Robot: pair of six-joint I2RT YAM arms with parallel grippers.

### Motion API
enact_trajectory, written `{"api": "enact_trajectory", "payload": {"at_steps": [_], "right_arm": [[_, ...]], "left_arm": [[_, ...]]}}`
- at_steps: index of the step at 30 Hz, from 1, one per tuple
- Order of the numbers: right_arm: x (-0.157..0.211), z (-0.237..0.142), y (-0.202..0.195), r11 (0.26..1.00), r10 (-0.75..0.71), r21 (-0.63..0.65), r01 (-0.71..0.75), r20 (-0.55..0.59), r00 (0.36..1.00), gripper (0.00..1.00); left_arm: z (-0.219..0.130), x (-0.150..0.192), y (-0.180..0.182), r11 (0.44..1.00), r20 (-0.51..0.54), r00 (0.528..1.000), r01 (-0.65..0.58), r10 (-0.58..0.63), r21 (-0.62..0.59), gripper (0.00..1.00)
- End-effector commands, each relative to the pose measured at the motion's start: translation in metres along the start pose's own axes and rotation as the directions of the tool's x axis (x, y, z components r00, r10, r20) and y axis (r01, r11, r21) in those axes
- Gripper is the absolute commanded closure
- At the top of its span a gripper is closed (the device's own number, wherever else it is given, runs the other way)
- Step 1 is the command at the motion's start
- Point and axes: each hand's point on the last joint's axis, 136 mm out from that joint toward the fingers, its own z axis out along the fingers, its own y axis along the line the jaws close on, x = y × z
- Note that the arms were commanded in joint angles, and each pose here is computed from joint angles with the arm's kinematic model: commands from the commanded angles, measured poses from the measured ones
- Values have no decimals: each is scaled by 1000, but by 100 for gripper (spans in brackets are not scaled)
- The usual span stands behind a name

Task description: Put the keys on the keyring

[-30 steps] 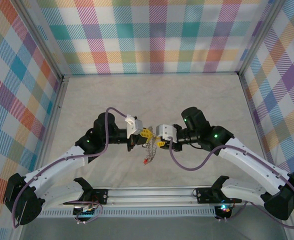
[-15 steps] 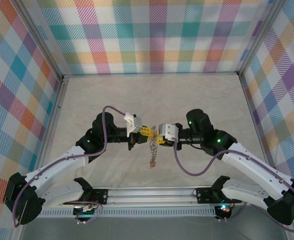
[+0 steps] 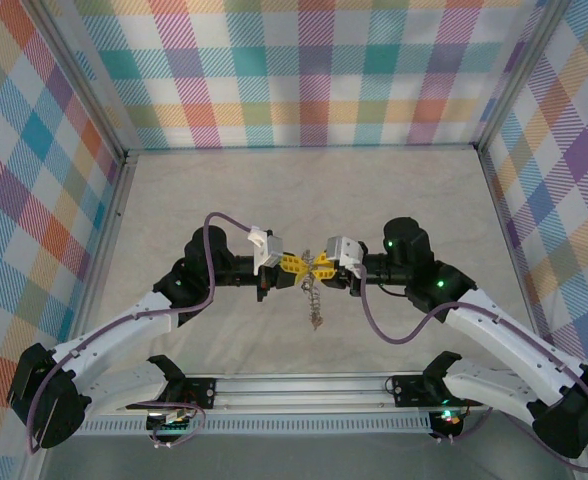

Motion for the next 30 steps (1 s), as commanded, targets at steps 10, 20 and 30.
{"api": "enact_trajectory", "payload": {"at_steps": [10, 20, 30], "right_arm": [[-19, -2, 17, 994, 26, -112, -15, 101, 995, 75], [-16, -1, 17, 992, 38, -119, -28, 87, 996, 83], [-9, 6, 16, 988, 83, -133, -73, 73, 994, 86]], "left_arm": [[-4, -13, -6, 997, 46, 996, -71, 70, 24, 100], [-5, -14, -6, 997, 49, 996, -75, 74, 23, 100], [-6, -19, -8, 995, 69, 993, -94, 92, 23, 100]]}}
